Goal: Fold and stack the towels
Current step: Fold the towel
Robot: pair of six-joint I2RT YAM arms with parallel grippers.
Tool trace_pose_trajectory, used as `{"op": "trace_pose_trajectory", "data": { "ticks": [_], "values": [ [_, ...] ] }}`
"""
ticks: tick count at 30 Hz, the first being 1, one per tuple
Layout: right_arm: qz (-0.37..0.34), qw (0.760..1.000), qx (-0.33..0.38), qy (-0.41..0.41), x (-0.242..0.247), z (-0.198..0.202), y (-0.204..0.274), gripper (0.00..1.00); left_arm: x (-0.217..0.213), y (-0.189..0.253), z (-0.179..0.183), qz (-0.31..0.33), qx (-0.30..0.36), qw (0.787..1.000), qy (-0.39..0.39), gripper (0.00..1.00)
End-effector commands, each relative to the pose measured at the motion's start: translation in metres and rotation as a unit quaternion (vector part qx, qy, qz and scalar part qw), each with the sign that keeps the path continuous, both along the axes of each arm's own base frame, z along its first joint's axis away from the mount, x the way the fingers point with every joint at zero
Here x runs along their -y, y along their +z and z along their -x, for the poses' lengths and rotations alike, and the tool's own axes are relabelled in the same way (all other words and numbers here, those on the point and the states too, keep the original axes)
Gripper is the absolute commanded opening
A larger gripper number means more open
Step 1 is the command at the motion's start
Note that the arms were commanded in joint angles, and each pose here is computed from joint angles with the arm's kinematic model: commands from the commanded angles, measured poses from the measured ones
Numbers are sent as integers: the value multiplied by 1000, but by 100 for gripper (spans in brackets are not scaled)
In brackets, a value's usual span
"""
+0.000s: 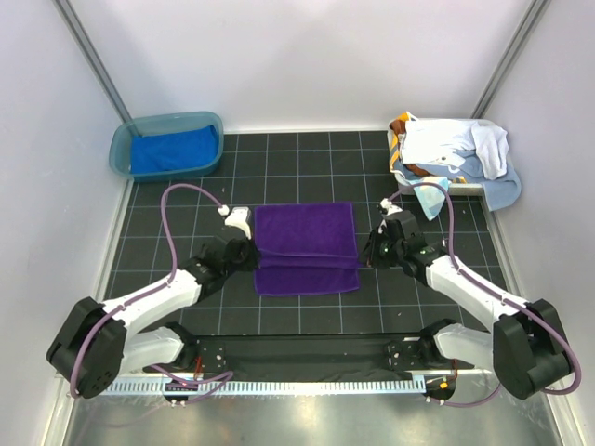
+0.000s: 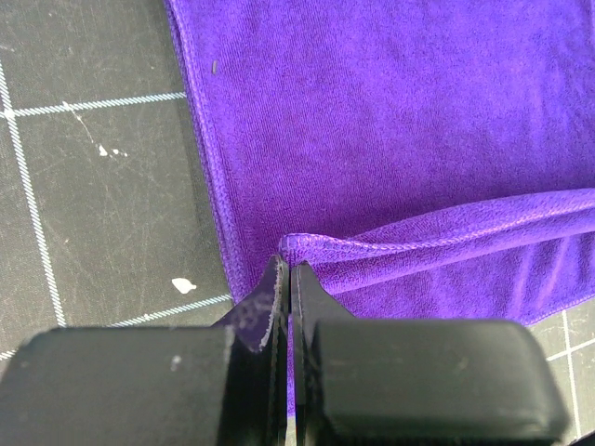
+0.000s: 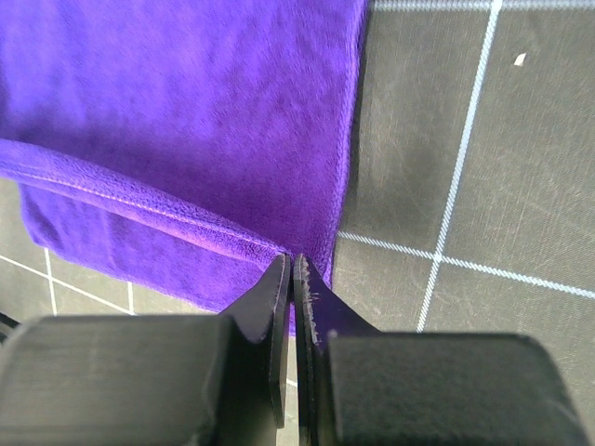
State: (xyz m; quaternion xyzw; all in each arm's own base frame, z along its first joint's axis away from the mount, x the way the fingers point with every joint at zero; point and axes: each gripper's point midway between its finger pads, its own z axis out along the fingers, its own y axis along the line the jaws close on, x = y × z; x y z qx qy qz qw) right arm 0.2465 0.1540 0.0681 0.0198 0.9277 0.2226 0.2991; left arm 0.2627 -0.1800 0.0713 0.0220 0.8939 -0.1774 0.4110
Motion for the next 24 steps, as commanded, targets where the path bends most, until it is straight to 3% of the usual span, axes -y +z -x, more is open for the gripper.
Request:
{"op": "trace_pose_trajectory", "data": {
  "ticks": [1,15,24],
  "values": [
    [-2,1000,9,-4,-3,-3,-3,2,2,7,-5,12,20,1000,7,0],
    [-9,1000,24,-6,-2,1,16,3,2,11,6,24,17,1000,-3,1],
    [-22,1000,-5,-4,-4,16,-12,13,-1,-9,16,25,-13,1000,8,13]
  ]
}}
